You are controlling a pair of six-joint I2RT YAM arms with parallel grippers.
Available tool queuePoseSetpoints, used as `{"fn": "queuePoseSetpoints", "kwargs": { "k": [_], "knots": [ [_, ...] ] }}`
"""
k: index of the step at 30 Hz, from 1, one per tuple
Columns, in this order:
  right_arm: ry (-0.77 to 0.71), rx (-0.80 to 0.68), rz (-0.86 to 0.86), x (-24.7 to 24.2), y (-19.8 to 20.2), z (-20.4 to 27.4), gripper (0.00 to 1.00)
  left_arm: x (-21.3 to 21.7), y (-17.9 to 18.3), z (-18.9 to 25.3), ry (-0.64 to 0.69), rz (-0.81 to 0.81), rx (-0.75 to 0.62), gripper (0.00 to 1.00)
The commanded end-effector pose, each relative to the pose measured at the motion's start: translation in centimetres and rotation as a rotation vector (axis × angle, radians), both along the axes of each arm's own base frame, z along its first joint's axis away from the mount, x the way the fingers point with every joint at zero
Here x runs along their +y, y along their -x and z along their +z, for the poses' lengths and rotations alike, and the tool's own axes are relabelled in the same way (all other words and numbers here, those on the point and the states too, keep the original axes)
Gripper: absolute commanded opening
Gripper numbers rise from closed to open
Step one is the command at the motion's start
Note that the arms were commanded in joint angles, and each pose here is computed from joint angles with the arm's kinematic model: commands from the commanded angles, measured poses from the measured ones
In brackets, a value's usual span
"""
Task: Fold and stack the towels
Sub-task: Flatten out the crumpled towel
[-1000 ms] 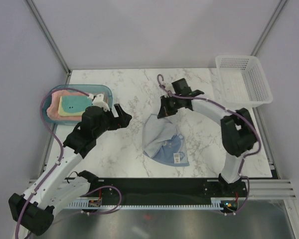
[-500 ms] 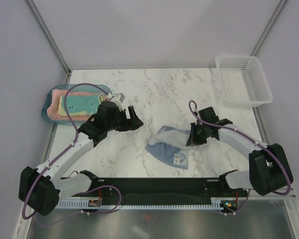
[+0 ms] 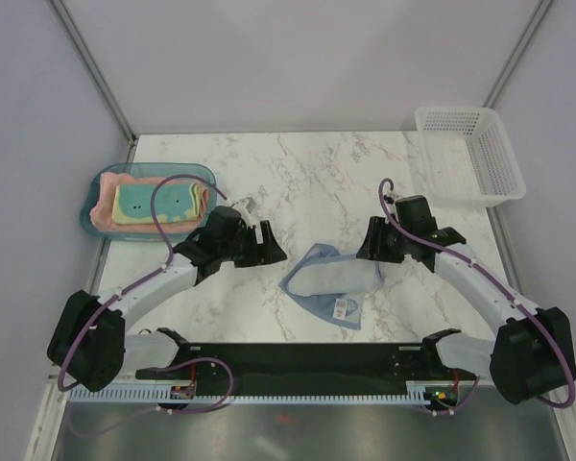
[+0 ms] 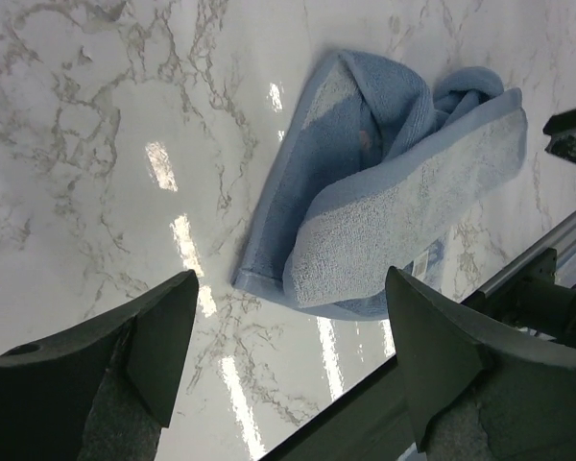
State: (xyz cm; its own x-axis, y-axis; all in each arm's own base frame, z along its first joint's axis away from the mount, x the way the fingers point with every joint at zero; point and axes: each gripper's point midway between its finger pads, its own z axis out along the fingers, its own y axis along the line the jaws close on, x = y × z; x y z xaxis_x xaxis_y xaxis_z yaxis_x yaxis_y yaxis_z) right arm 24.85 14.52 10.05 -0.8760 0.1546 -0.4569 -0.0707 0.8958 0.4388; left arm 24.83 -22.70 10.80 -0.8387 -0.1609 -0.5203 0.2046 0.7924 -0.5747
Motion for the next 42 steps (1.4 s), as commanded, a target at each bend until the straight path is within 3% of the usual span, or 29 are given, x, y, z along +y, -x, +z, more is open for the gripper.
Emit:
{"fn": "queuePoseSetpoints", "kwargs": {
  "k": [1, 24, 27, 28, 31, 38, 42],
  "knots": [
    [-0.017, -0.056, 0.025, 0.0, -2.8, 0.3, 0.56, -2.2, -0.5, 0.8, 0.103, -0.038, -0.004, 0.86],
    [-0.135, 0.009, 0.056, -0.9, -4.3, -3.5, 0.58, -3.8, -0.9, -0.6, 0.137, -0.081, 0.048, 0.86],
    [-0.143, -0.009, 0.058, -0.8, -3.9, -3.1, 0.41, -3.7, -0.8, -0.7, 0.135, -0.075, 0.051, 0.86],
    [-0.133, -0.020, 0.047, -1.0, -4.0, -2.8, 0.24, -3.6, -0.8, -0.8, 0.133, -0.074, 0.052, 0.86],
    [-0.115, -0.038, 0.032, -1.4, -4.1, -1.7, 0.00, -3.5, -0.7, -0.8, 0.132, -0.071, 0.051, 0.86],
    [-0.085, -0.142, -0.061, -2.8, -3.4, 3.2, 0.00, -4.0, -0.7, 0.6, 0.170, -0.098, 0.021, 0.87],
    [-0.027, -0.100, -0.130, -4.4, -1.1, 3.3, 0.00, -5.1, 0.0, 2.6, 0.257, -0.161, 0.007, 0.87]
  ]
}}
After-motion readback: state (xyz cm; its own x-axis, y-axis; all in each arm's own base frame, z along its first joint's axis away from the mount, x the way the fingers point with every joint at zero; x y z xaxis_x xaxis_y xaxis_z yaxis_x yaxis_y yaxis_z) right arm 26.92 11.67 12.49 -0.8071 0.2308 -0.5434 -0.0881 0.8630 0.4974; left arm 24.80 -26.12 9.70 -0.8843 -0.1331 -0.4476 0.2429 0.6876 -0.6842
